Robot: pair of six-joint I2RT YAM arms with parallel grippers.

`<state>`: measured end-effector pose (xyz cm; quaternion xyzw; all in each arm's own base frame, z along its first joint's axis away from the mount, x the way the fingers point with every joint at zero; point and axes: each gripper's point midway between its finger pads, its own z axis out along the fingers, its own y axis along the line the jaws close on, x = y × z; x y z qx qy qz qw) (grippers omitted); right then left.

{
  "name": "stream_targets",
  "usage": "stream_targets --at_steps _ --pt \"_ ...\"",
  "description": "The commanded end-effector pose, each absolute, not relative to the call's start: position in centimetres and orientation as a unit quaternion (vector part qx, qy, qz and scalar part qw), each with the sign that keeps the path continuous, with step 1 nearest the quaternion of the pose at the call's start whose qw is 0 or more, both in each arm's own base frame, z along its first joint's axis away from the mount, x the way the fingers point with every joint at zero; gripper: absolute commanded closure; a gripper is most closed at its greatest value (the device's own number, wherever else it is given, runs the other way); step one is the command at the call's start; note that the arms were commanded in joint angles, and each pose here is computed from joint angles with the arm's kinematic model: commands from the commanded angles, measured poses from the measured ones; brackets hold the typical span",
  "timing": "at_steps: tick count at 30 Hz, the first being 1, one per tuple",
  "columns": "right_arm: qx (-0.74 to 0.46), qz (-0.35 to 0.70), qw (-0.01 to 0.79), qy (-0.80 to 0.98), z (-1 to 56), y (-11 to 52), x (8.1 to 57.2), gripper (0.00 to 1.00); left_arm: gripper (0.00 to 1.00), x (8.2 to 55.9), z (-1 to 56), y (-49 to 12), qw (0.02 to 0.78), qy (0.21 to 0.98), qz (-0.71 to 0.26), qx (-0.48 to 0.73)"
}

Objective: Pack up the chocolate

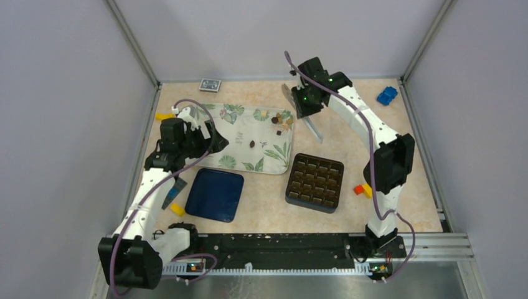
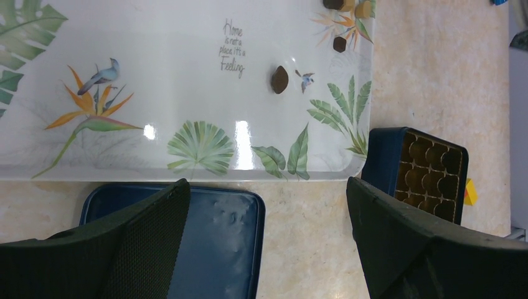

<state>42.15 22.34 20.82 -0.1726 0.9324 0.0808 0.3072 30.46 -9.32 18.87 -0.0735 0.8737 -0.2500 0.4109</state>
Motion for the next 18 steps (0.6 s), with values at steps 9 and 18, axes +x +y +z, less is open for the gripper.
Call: stream_targets --at_steps 9,18 --pt "-0.234 0.069 0.234 0.941 18.3 22.7 35.8 0.64 0.01 30.5 20.6 -8.8 0.444 0.859 -0.242 -0.074" --pt "-0.248 0.069 0.215 0.942 16.6 23.7 35.6 0.63 0.01 30.0 20.6 -8.7 0.447 0.858 -0.242 -0.078"
